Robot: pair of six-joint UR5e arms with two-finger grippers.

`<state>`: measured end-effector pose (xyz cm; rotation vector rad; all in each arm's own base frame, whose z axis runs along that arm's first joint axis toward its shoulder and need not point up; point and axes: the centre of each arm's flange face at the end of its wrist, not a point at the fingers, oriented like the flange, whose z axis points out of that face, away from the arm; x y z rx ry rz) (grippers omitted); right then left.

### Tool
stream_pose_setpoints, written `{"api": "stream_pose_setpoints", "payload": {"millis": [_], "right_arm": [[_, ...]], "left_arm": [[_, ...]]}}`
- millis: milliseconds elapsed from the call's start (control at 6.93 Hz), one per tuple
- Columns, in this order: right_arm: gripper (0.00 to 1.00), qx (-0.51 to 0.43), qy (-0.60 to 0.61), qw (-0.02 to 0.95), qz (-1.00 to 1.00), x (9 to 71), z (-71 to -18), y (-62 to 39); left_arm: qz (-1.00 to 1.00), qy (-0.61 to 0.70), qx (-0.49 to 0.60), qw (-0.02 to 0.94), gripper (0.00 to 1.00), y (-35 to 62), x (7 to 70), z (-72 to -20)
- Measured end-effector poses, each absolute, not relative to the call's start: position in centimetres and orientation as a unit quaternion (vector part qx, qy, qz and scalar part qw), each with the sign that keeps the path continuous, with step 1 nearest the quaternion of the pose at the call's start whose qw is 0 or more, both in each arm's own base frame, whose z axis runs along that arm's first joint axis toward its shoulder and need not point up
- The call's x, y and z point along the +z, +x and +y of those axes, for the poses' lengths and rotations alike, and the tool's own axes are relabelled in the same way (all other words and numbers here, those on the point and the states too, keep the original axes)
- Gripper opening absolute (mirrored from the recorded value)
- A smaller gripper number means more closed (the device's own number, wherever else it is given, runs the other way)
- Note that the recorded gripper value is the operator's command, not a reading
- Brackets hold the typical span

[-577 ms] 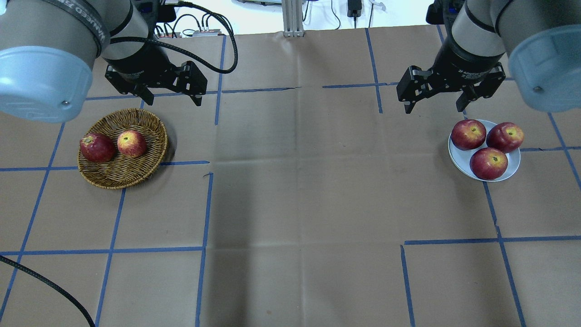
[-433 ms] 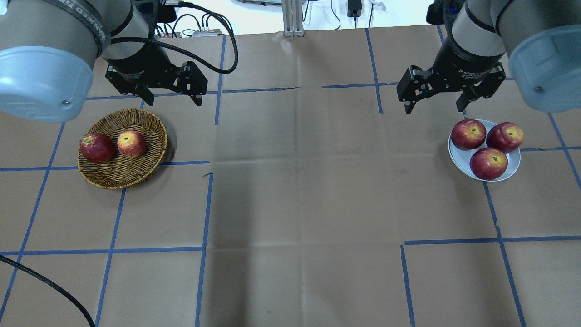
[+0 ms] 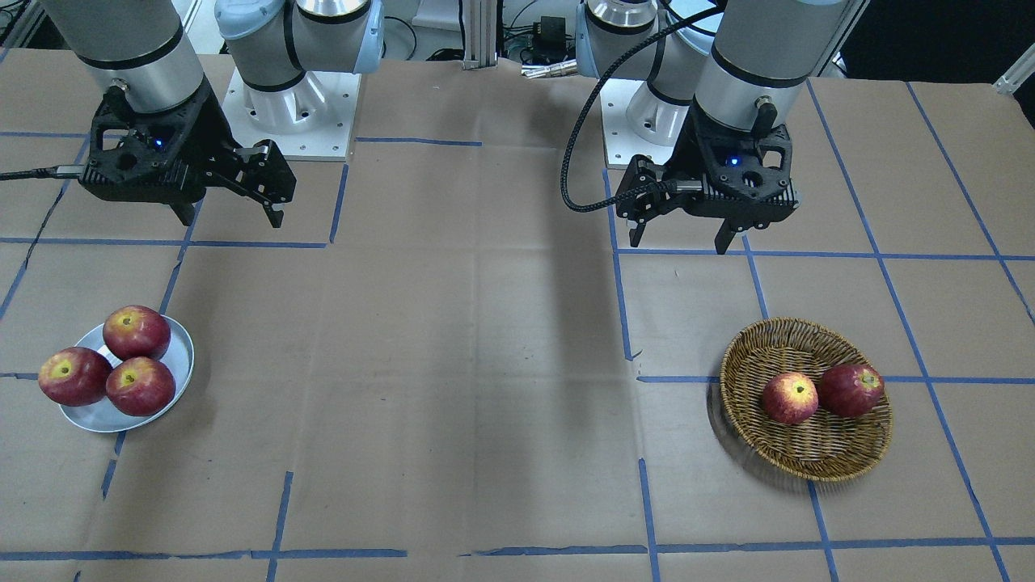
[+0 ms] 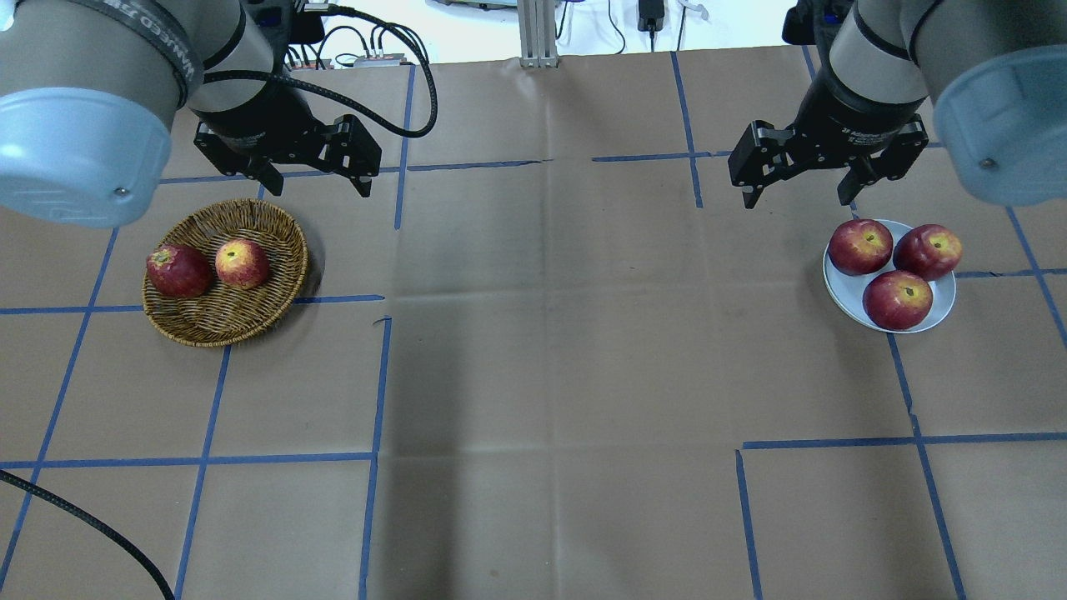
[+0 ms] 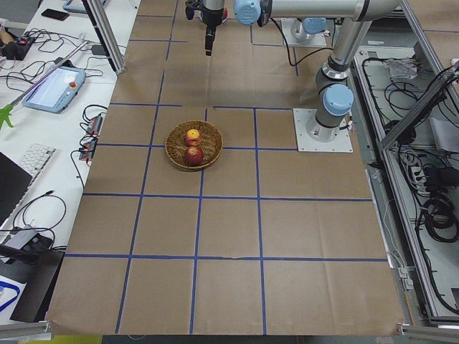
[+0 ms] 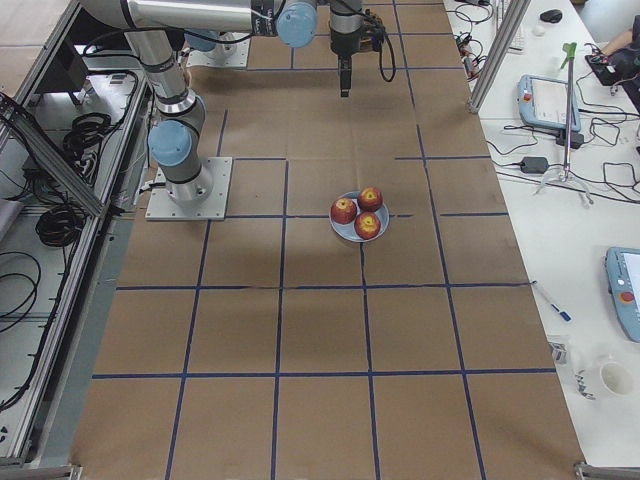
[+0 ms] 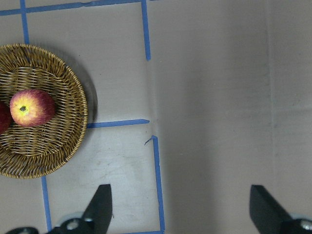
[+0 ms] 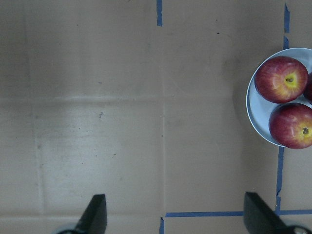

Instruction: Transfer apple from basket to plate

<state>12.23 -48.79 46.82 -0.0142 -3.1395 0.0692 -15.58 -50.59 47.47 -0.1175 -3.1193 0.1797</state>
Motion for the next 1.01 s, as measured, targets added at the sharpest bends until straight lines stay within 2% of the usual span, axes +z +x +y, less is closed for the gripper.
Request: {"api": "stream_pose_setpoints", "payload": {"millis": [577, 1010], "right_arm": [[1.00, 0.022, -0.005, 0.001, -1.000, 46.9, -48.8, 12.2], [1.00, 0.023, -0.005, 0.001, -1.000, 46.9, -48.8, 12.1]], "left_arm": [[-0.998, -0.036, 0.060, 0.000, 0.99, -15.3, 47.2, -50.2], [-0.999, -0.016, 0.030, -0.009, 0.99, -13.0, 44.0, -52.0]]}}
